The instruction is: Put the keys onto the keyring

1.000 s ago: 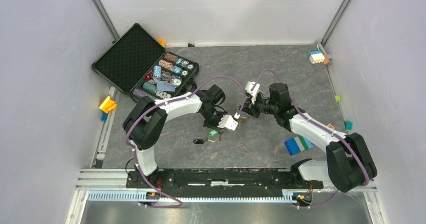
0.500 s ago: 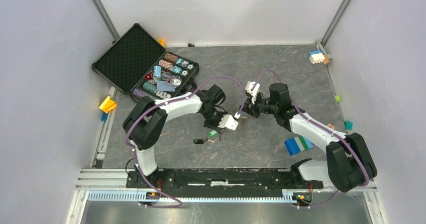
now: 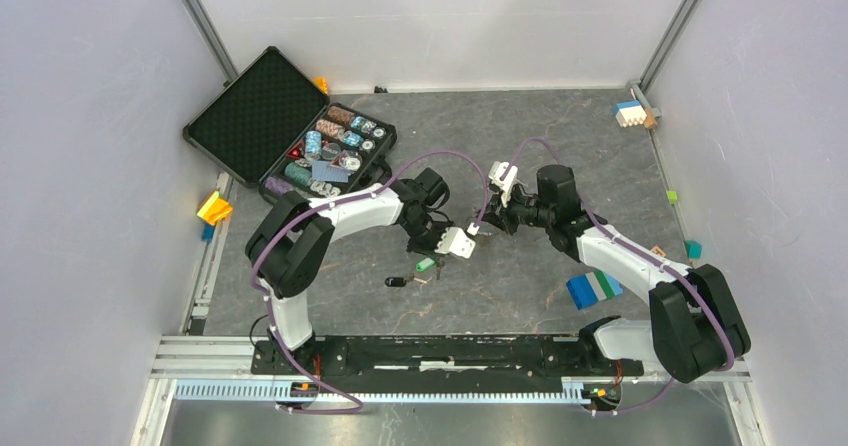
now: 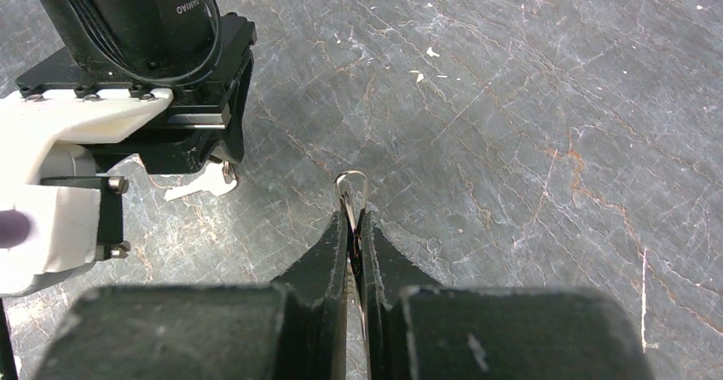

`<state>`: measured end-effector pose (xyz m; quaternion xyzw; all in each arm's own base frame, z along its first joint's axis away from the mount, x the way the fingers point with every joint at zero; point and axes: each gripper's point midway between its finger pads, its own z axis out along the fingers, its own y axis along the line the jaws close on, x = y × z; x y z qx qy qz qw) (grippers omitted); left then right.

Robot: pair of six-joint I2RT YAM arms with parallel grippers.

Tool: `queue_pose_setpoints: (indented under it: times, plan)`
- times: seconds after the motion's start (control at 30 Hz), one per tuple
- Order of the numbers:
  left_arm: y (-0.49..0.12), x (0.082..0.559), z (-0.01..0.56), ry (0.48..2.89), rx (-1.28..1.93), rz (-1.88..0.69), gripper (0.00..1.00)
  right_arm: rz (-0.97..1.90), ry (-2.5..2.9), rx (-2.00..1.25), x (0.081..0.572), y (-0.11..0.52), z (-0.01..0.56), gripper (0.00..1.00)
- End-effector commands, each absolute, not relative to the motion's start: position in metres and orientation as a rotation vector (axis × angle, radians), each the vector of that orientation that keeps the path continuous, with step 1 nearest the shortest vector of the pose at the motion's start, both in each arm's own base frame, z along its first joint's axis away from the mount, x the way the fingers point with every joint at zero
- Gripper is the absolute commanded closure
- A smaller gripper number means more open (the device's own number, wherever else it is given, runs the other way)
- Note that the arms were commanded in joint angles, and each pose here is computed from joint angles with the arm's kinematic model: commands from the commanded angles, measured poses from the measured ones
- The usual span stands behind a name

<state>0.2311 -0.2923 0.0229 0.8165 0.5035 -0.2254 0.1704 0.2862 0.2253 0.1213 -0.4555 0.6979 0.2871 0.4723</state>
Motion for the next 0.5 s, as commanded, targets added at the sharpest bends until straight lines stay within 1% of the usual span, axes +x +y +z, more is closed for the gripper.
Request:
queue_pose_setpoints:
  times: [0.0,0.47]
  plan:
    - [-0.3037,0.2349,0.0256,1.444,2.283,-0.655,0.79,0.698,1.662,-1.13,0.2874,0.2266,0.129,1.0]
    - [-0.2998,0.2324,0.0183,1.456,2.299,-0.66,0.79,0.699,1.668,-1.129,0.2878,0.2261,0.1273,1.0]
